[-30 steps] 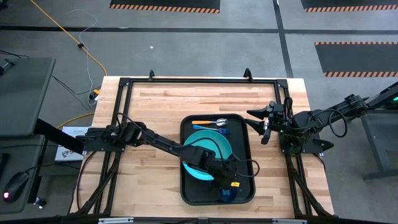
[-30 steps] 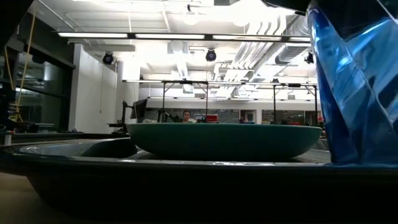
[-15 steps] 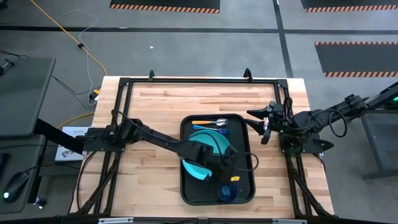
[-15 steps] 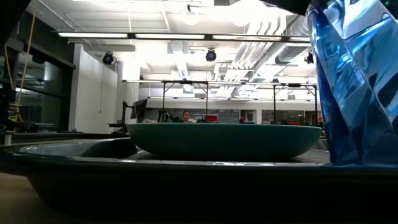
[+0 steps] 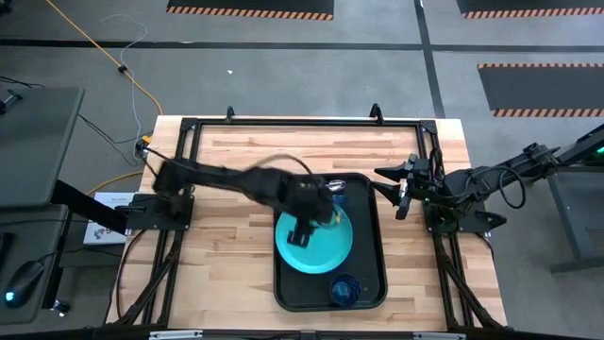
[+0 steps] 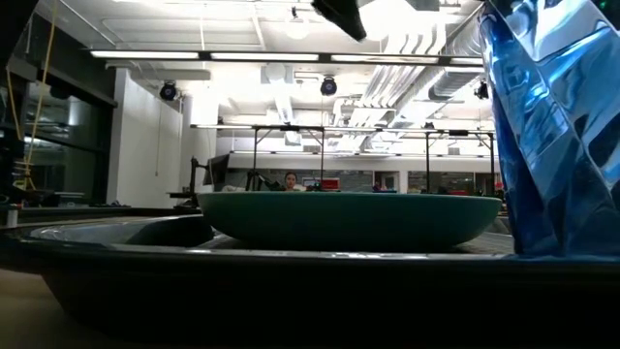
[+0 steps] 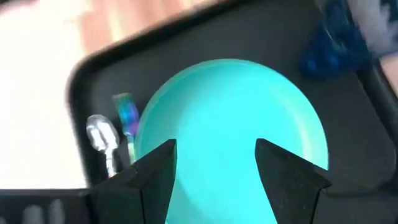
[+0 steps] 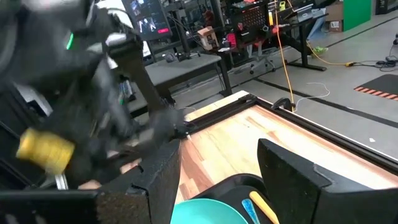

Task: Pick and place plate/cup/fork/spoon on tray
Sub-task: Return to Home Position

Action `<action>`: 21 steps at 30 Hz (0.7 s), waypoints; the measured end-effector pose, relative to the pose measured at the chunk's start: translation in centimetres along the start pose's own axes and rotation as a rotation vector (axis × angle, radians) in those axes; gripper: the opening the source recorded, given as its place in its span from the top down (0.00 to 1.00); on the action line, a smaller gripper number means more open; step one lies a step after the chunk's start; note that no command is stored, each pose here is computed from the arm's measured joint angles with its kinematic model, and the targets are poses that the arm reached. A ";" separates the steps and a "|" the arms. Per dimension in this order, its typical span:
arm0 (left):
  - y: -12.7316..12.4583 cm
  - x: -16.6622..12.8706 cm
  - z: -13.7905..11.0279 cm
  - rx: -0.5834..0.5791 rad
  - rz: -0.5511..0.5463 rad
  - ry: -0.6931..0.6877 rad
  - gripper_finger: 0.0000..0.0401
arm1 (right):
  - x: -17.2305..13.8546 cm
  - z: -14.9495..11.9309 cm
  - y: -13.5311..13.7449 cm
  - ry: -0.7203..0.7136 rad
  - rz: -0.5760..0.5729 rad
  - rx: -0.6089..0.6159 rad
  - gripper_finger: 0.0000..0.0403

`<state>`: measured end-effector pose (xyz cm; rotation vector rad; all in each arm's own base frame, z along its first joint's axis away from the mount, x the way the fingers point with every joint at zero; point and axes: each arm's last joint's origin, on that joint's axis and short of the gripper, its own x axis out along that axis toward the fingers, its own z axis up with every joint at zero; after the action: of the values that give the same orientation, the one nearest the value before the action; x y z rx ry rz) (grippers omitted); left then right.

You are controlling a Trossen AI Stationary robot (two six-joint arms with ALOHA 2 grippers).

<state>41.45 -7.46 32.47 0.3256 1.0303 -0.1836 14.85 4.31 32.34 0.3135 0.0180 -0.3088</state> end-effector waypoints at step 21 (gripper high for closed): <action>-1.0 -6.4 -20.6 -0.287 0.162 -0.949 0.48 | 0.3 -0.7 0.0 0.042 -0.030 -0.002 0.49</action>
<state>21.19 -1.23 28.09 0.0327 0.0823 -0.0267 15.20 4.43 31.65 0.3183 0.0647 -0.3316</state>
